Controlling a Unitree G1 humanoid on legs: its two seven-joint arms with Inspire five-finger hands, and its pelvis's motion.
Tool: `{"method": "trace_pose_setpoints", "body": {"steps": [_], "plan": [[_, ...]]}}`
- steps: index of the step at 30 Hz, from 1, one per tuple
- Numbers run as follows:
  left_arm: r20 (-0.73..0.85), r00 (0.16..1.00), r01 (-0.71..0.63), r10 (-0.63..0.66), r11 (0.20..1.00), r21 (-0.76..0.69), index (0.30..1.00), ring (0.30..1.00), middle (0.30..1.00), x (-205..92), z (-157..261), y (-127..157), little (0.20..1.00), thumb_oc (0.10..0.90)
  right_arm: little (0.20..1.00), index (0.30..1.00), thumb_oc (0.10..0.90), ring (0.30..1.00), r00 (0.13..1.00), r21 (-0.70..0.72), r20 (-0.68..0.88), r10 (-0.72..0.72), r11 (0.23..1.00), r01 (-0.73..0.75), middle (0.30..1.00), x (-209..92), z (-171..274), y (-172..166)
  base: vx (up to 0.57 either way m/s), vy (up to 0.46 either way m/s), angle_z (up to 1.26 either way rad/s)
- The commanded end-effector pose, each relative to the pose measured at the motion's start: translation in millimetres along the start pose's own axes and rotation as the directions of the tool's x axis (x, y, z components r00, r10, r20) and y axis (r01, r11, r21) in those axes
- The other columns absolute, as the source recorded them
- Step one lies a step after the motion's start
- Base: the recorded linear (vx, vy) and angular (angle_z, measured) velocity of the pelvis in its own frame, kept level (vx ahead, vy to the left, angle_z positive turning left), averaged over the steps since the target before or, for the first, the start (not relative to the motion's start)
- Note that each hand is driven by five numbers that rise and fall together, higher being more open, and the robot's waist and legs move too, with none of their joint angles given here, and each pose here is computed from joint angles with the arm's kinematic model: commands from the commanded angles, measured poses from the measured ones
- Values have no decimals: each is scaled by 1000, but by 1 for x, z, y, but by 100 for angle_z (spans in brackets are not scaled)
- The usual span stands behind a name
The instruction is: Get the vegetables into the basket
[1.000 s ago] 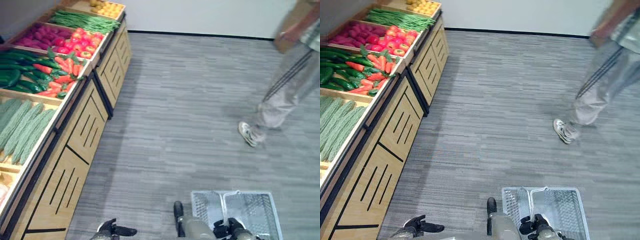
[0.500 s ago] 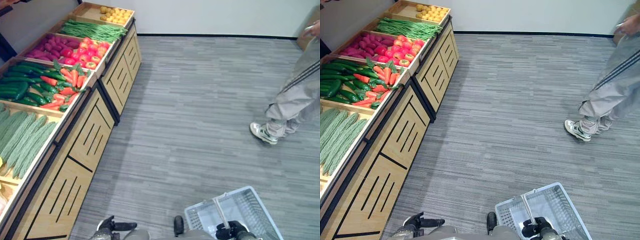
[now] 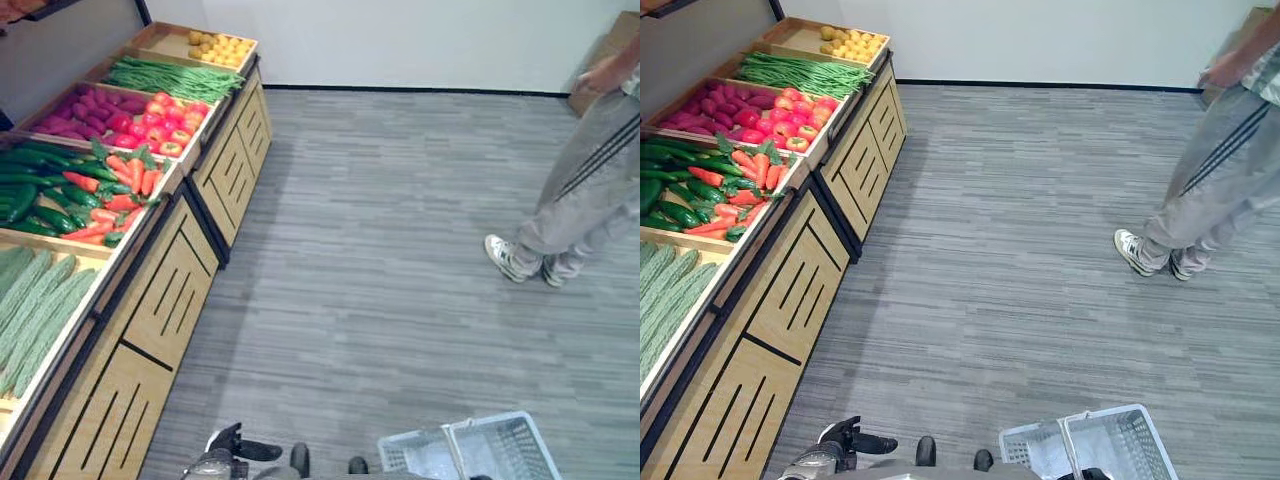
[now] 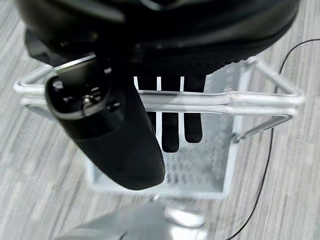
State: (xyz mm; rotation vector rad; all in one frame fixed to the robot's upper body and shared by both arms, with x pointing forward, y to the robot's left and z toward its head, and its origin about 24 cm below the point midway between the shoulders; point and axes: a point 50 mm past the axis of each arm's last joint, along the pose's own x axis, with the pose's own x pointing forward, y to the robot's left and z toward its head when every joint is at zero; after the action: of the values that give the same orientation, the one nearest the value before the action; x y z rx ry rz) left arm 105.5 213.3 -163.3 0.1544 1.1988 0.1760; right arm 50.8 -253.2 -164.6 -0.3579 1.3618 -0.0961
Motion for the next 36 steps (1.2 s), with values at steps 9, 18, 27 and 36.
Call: {"method": "trace_pose_setpoints", "body": {"steps": [9, 18, 27, 36], "plan": [[-58, 998, 15, -11, 997, 81, 1000, 1000, 1000, -2, -19, -6, 1000, 900, 300, 300, 400, 300, 999, 15, 32, 16, 1000, -16, 300, 0, 7, 2, 32, 2, 4], [-47, 999, 28, -23, 993, 112, 1000, 1000, 1000, -2, -17, -8, 1000, 900, 300, 300, 400, 300, 1000, -5, 16, 14, 1000, -14, 300, 0, 2, 1, 0, 0, 0], [-62, 998, 21, -15, 994, 105, 1000, 1000, 1000, -3, -22, -7, 1000, 900, 300, 300, 400, 300, 1000, 28, 24, -1, 1000, 1, 300, 0, 2, -2, -5, -5, -2], [-50, 995, 88, -82, 987, 137, 1000, 1000, 1000, -1, -12, -11, 1000, 900, 300, 300, 400, 300, 1000, 210, 30, 0, 978, -6, 300, 1, 8, -5, 28, 9, -10]]}}
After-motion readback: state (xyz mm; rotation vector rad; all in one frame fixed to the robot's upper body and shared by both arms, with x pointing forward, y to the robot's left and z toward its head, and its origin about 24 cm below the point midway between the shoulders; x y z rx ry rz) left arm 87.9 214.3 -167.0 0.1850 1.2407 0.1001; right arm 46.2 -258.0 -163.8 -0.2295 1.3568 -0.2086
